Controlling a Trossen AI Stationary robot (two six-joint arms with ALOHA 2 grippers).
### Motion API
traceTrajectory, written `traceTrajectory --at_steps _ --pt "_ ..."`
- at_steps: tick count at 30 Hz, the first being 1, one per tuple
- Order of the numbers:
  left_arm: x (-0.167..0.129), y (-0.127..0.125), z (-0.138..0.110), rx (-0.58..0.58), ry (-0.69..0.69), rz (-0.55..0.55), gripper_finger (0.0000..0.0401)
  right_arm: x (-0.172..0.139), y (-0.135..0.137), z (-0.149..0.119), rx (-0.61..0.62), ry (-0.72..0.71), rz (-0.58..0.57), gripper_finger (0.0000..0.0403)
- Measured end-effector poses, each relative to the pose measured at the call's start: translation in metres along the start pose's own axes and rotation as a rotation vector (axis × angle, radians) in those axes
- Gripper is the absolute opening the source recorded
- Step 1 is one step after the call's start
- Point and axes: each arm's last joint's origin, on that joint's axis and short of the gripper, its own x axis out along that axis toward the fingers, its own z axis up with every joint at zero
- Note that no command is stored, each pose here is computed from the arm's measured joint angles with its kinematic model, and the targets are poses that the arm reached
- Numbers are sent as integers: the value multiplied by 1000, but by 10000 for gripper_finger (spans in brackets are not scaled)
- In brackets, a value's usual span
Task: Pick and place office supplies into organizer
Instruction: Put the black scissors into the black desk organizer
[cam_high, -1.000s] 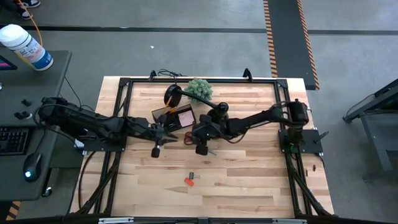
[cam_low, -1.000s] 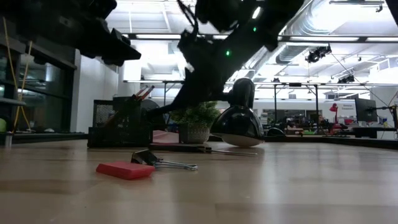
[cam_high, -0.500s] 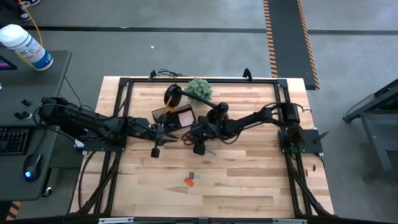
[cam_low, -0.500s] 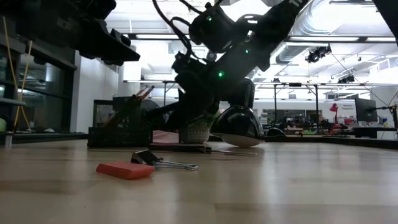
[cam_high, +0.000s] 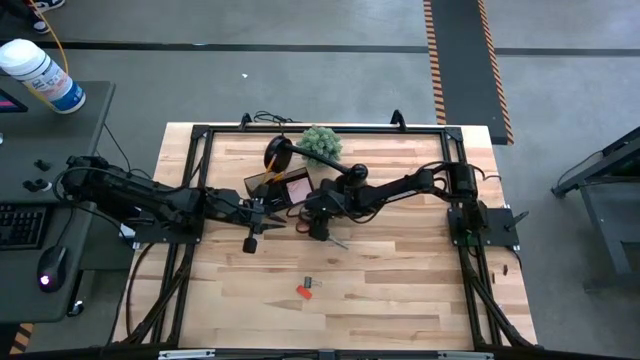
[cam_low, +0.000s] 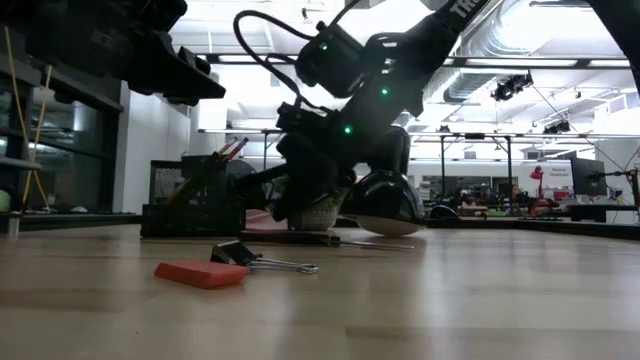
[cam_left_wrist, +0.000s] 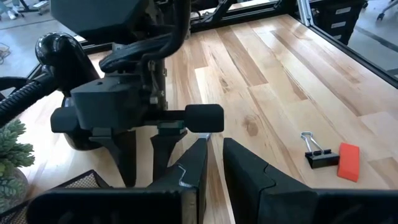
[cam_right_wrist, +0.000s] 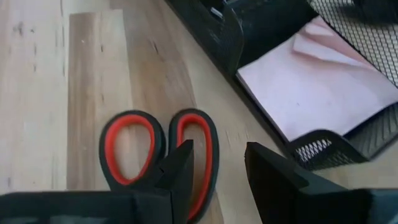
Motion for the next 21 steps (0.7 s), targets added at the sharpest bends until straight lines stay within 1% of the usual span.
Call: traceTrajectory --at_steps 11,18,21 --pt "0 0 0 1 0 0 42 0 0 -1 0 14 1 118" --pt "0 0 0 1 0 0 42 15 2 -12 0 39 23 118" --pt "0 0 0 1 0 0 42 19 2 -15 21 40 26 116"
